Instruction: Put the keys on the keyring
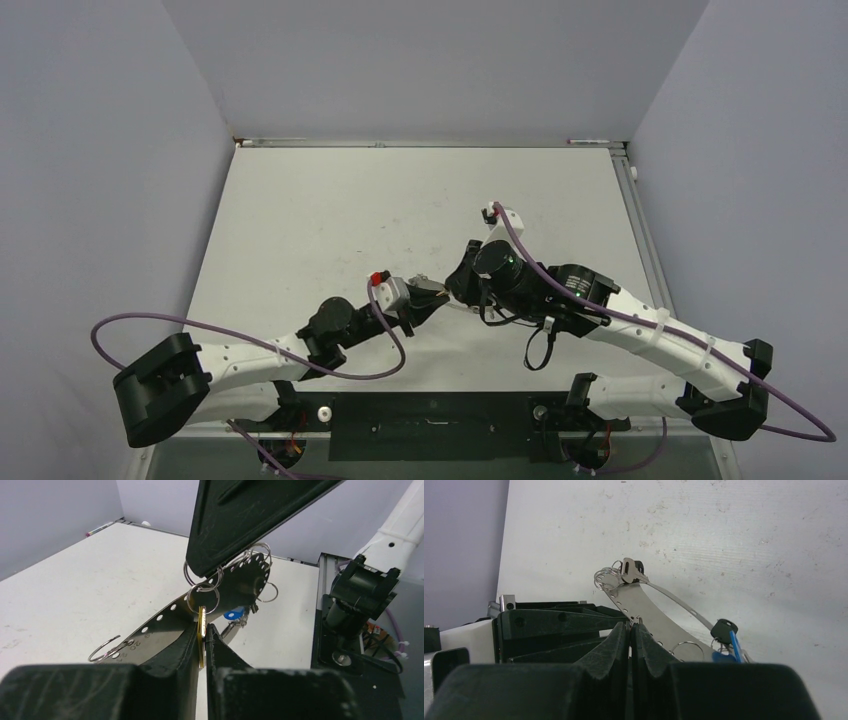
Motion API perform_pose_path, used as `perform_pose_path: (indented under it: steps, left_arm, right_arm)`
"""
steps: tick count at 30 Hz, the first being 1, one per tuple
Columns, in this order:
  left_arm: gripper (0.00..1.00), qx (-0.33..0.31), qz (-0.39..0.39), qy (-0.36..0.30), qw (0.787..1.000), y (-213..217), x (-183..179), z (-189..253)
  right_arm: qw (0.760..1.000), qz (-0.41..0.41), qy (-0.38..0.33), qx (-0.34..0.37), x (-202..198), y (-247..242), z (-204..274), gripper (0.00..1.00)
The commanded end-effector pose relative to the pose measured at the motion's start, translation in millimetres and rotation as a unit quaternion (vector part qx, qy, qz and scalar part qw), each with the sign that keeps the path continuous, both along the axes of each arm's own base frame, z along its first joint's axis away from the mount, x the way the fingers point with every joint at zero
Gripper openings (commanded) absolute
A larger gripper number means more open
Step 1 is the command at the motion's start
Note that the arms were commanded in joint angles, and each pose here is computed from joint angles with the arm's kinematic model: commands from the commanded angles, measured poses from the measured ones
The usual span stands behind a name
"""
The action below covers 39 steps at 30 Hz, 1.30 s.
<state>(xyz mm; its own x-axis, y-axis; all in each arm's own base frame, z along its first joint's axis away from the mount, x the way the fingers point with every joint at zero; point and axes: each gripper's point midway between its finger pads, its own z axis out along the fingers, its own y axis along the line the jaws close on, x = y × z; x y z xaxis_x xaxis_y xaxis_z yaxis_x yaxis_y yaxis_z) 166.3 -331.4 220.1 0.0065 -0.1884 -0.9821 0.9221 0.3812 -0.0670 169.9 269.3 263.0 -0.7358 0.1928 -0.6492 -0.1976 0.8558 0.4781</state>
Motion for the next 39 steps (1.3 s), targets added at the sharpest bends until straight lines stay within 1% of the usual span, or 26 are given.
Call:
perform_pose_path:
  steps: [1,4,10,13,16,21,22,25,26,28,30,34,39]
  left_arm:
    - [0.00,-0.038,0.001,-0.029,0.999,-6.4,3.0,30.8]
    - [0.00,-0.025,0.012,-0.027,0.999,-3.6,5.6,23.4]
    - [0.00,0.013,0.058,-0.030,0.998,10.0,16.7,7.9]
    - [0.00,0.039,0.064,-0.047,0.996,12.0,18.1,2.7]
    - [0.00,0.064,0.087,-0.049,0.993,15.6,23.0,-4.6]
    - [0.00,0.076,0.113,-0.049,0.990,21.2,26.6,-7.7]
    - [0.05,0.078,0.111,-0.050,0.989,21.3,25.8,-8.0]
    - [0.27,0.087,0.075,-0.063,0.991,17.3,12.5,-6.1]
    - [0.36,0.090,0.059,-0.069,0.992,16.2,6.4,-5.1]
    - [0.45,0.103,0.017,-0.084,0.991,13.7,-9.2,-6.0]
    - [0.51,0.118,-0.006,-0.094,0.989,15.5,-19.7,-8.3]
    - [0.59,0.131,-0.015,-0.103,0.986,28.1,-29.2,-1.1]
    - [0.68,0.115,-0.020,-0.116,0.986,45.2,-41.3,21.0]
  right_arm:
    - [0.998,-0.003,-0.022,0.055,-0.4,4.5,27.4,0.05]
    - [0.998,-0.007,-0.026,0.056,0.6,1.6,33.6,0.05]
    - [0.998,-0.001,-0.018,0.054,-2.6,1.7,36.8,0.05]
    - [0.999,0.006,-0.010,0.050,-5.0,4.5,33.0,0.05]
    - [0.999,0.003,-0.011,0.049,-4.3,2.6,35.5,0.05]
    - [0.998,0.019,-0.003,0.055,-7.9,9.0,34.5,0.05]
    - [0.998,0.022,-0.003,0.054,-8.2,10.1,33.7,0.05]
    - [0.999,0.022,-0.003,0.046,-7.0,9.7,30.0,0.05]
    - [0.999,0.021,-0.004,0.044,-5.9,9.3,29.7,0.05]
    - [0.999,0.019,-0.005,0.041,-3.8,7.9,28.5,0.05]
    - [0.999,0.017,-0.006,0.037,-1.5,6.0,27.0,0.05]
    - [0.999,0.019,-0.007,0.026,0.7,5.5,22.9,0.05]
    - [1.000,0.025,-0.008,0.010,1.3,3.2,20.3,0.05]
